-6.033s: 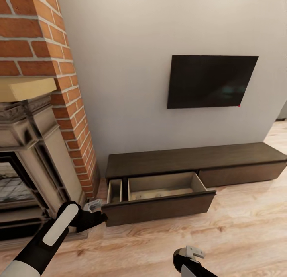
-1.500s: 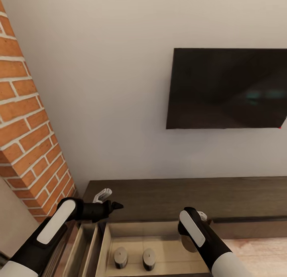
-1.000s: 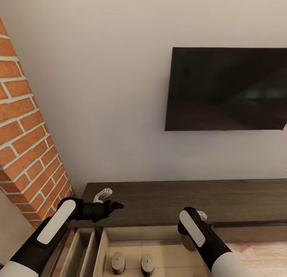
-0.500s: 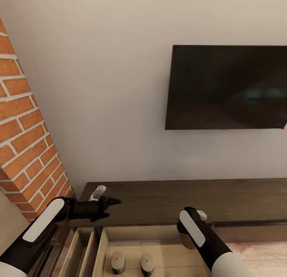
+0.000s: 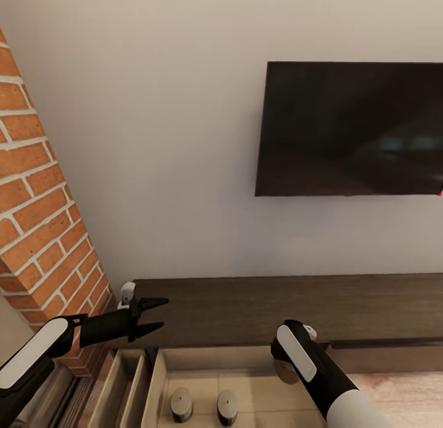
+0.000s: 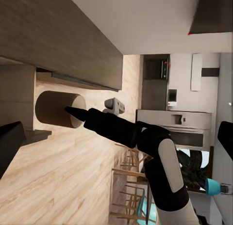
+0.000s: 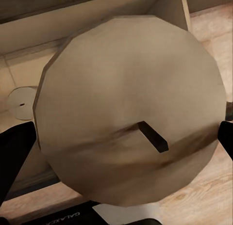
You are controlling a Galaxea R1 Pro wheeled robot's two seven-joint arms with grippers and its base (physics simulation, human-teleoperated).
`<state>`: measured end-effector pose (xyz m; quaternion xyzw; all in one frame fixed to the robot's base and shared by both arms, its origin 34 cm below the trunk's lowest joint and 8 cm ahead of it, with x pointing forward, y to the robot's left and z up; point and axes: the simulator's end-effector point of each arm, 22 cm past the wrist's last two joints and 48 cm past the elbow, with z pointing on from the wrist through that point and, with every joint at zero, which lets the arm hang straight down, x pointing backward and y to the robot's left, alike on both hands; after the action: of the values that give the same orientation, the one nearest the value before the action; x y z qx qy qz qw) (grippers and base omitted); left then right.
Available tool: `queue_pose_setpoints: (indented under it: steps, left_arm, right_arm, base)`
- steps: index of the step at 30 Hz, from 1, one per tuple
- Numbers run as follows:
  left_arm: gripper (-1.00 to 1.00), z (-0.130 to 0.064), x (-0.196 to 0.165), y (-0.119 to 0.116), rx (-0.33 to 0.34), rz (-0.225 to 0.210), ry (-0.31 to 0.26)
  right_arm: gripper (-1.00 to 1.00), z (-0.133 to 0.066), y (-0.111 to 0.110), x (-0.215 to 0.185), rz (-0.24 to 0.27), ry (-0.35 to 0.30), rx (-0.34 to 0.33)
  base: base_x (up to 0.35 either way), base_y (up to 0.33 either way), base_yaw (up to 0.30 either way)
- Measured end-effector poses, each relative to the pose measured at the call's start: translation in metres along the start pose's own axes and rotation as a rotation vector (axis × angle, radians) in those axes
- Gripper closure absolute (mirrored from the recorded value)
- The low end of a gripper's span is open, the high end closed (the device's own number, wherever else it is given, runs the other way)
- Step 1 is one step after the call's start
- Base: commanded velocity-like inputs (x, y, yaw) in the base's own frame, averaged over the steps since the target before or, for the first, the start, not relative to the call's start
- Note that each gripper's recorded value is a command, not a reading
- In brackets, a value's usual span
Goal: Place each of the two pumpkins and all three candles from the living room inside a cabinet in the living room (use any cabinet), then make sure every cabinet is closed, and position the cauldron so it is next to a table in the living room.
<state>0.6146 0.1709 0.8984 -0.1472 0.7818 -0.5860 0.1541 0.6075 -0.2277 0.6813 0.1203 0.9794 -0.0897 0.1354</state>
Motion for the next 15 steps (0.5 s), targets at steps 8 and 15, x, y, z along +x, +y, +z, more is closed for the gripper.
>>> queue_pose_setpoints:
  steps: [8,15]
  left_arm:
    - [-1.00,0.002,0.001,0.013,0.004,-0.008,-0.002]
    - [-1.00,0.005,0.002,0.025,0.004,-0.010,-0.002]
  right_arm:
    - [1.00,0.011,0.003,0.002,0.002,-0.004,-0.005]
    - [1.00,0.022,0.006,0.006,0.001,-0.002,-0.012]
  base:
    - [0.000,0.000,0.000]
    - [0.000,0.000,0.000]
